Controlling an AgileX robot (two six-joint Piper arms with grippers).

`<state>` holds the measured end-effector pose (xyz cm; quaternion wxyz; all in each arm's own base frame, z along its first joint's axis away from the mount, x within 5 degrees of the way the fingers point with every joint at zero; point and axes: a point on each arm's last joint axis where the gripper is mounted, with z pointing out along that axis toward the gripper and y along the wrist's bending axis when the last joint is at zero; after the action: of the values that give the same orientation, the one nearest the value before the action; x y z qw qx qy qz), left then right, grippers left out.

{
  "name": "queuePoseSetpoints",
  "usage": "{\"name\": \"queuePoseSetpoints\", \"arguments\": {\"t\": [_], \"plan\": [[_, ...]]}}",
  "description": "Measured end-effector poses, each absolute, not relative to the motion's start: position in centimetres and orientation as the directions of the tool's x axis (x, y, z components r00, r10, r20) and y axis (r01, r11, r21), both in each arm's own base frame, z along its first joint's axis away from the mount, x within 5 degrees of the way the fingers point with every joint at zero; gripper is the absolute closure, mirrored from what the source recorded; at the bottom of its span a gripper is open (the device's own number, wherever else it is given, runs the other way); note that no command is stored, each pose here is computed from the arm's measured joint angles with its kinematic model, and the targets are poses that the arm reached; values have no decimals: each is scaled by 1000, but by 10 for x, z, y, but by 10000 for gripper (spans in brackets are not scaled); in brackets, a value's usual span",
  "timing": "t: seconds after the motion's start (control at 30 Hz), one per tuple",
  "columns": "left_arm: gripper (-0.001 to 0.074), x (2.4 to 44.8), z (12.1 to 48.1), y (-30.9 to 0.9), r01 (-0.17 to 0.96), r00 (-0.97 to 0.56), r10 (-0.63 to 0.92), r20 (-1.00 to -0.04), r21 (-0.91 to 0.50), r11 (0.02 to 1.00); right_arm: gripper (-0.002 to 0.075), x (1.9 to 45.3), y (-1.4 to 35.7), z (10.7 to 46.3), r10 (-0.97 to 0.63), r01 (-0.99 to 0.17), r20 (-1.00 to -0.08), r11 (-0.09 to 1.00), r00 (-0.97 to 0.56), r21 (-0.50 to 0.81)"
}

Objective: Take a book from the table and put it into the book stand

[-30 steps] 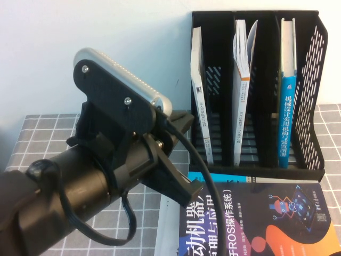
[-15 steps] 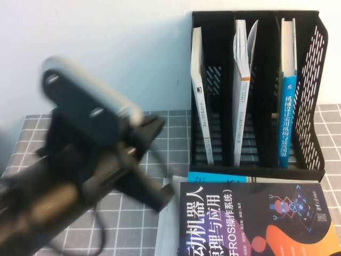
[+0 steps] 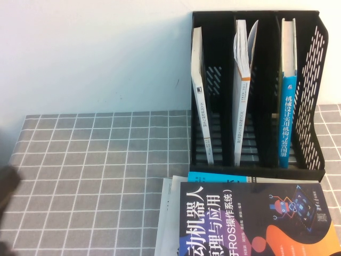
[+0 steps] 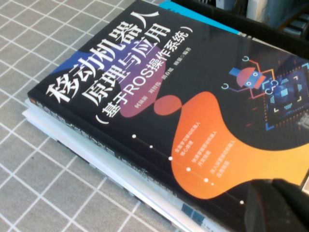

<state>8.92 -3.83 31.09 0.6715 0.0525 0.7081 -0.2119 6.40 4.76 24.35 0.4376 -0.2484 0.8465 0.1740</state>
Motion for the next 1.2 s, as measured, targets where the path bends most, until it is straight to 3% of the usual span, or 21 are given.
{"name": "queuePoseSetpoints", "arguments": {"t": [0.33, 0.63, 0.97, 1.2], "plan": [[735, 66, 261, -10, 204, 2, -353, -936, -345, 916, 729, 64, 48, 244, -271, -574, -828, 815, -492, 75], [736, 58, 257, 2, 39, 123, -324, -938, -322, 946, 729, 64, 48, 244, -271, -574, -828, 815, -492, 75], [736, 57, 260, 1, 37, 160, -197, -967, -193, 980, 729, 64, 48, 244, -272, -575, -828, 815, -491, 73], [736, 54, 243, -3, 56, 63, -118, -991, -114, 992, 729, 64, 48, 244, -272, -575, -828, 815, -491, 73]]}}
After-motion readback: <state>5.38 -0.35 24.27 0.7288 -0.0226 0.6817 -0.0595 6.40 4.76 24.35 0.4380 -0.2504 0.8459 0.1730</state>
